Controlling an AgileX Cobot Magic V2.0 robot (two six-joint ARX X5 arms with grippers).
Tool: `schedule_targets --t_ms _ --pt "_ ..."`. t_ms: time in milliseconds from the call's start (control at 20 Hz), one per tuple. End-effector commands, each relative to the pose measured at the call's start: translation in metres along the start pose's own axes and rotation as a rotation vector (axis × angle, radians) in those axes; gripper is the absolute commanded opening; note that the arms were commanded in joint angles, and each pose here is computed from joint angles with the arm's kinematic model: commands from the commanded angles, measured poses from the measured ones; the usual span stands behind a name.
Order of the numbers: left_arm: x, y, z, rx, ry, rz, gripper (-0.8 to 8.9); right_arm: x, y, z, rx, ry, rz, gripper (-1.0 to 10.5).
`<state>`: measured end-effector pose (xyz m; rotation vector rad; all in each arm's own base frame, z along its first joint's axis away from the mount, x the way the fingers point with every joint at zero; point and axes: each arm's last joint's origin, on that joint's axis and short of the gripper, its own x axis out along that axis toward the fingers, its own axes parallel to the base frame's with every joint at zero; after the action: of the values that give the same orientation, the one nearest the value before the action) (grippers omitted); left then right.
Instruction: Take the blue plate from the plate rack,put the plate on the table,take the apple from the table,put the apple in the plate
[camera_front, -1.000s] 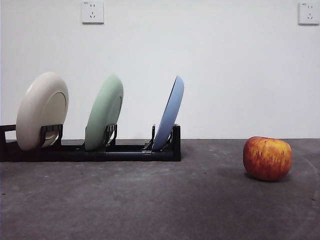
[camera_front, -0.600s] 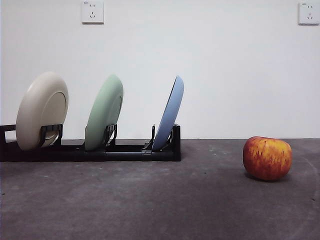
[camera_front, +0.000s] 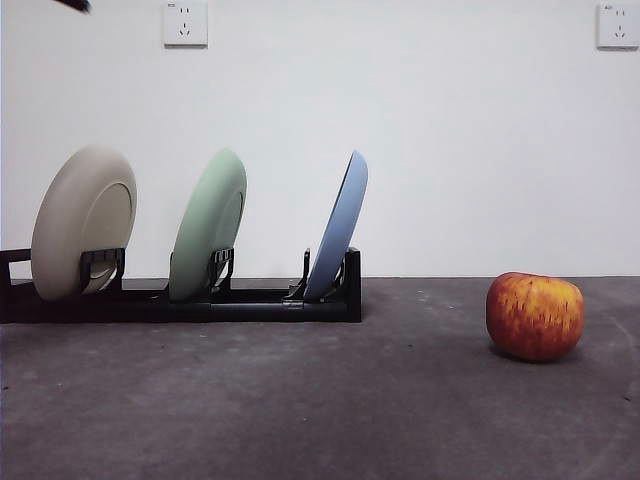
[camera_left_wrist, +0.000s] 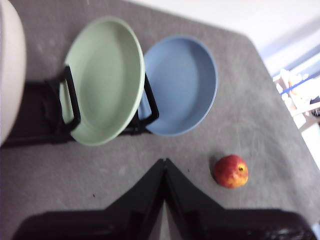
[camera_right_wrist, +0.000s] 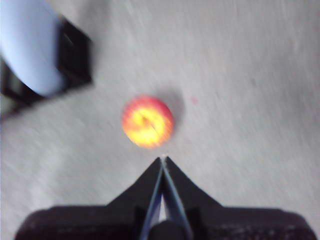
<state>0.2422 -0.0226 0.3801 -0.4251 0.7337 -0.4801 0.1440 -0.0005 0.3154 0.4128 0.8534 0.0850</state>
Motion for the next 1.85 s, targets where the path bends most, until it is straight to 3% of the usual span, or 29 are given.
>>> schedule_targets --t_ms 50,400,800,1000,1050,1150,1850 --pt "0.024 -0.002 0.011 0.017 0.073 -0.026 -0.06 0.009 -0.002 0.002 -0.051 0.065 -0.005 0.0" --pt "0.093 -0.020 0.039 0.054 0.206 -0.105 -0.06 0.032 -0.006 0.008 -0.038 0.182 -0.003 0.0" --pt "0.169 -0.056 0.080 0.112 0.277 -0.224 -0.04 0.038 -0.006 0.014 -0.058 0.153 0.009 0.0" --pt "0.209 -0.072 0.082 0.122 0.299 -0.262 0.00 0.038 -0.006 0.015 -0.062 0.140 0.012 0.0" --pt "0.218 -0.073 0.080 0.122 0.309 -0.263 0.15 0.038 -0.005 0.016 -0.063 0.136 0.013 0.0" --pt "0.237 -0.076 0.071 0.130 0.334 -0.271 2.55 0.038 -0.005 0.016 -0.064 0.133 0.014 0.0" --pt "0.284 -0.097 0.032 0.240 0.349 -0.042 2.52 0.038 -0.006 0.013 -0.052 0.158 0.007 0.0"
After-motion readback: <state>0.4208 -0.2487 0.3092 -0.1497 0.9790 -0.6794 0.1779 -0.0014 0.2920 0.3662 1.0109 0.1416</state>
